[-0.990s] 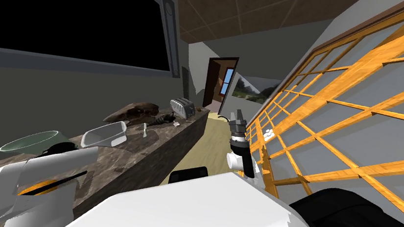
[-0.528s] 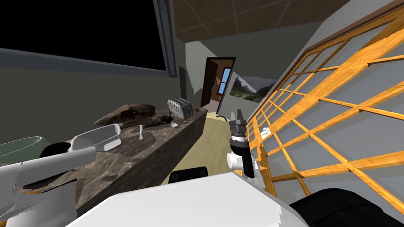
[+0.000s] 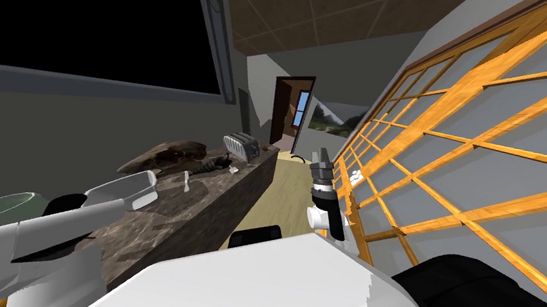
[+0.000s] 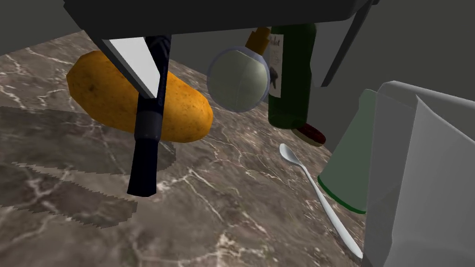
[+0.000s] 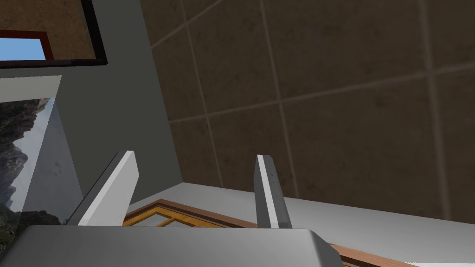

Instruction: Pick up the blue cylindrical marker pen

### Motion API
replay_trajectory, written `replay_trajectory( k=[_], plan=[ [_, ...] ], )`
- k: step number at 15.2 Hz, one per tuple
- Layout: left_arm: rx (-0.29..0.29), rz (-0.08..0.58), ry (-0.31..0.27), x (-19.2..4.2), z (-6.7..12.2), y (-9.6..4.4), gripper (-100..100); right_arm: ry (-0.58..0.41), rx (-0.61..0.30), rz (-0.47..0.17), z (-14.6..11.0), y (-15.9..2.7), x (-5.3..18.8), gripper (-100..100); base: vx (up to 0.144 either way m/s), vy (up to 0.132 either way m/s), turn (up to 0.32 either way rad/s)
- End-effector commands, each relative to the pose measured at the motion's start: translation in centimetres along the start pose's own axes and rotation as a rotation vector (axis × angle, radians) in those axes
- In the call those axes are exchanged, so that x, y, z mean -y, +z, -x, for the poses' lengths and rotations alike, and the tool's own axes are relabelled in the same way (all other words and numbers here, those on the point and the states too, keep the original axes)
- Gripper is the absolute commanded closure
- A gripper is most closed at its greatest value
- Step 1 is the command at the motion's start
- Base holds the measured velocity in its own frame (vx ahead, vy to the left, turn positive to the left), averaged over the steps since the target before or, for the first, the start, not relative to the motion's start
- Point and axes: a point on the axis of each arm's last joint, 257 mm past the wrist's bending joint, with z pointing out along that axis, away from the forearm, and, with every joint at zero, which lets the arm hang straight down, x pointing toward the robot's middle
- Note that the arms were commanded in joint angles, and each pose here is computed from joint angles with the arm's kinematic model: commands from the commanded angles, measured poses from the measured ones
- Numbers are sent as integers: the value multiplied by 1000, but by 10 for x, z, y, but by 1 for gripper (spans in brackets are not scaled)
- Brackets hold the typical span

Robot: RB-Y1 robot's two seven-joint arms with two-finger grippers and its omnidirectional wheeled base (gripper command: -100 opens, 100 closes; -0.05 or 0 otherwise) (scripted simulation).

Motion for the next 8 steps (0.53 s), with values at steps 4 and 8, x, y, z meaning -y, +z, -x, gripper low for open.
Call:
replay_trajectory(
  k=[4, 8],
  plan=[
    [21, 147, -28, -36, 9, 5, -100, 0, 0, 0, 0, 0, 0, 0, 7, 15, -77],
    [31, 238, -42, -59, 12, 5, -100, 0, 0, 0, 0, 0, 0, 0, 0, 18, -53]
  ],
)
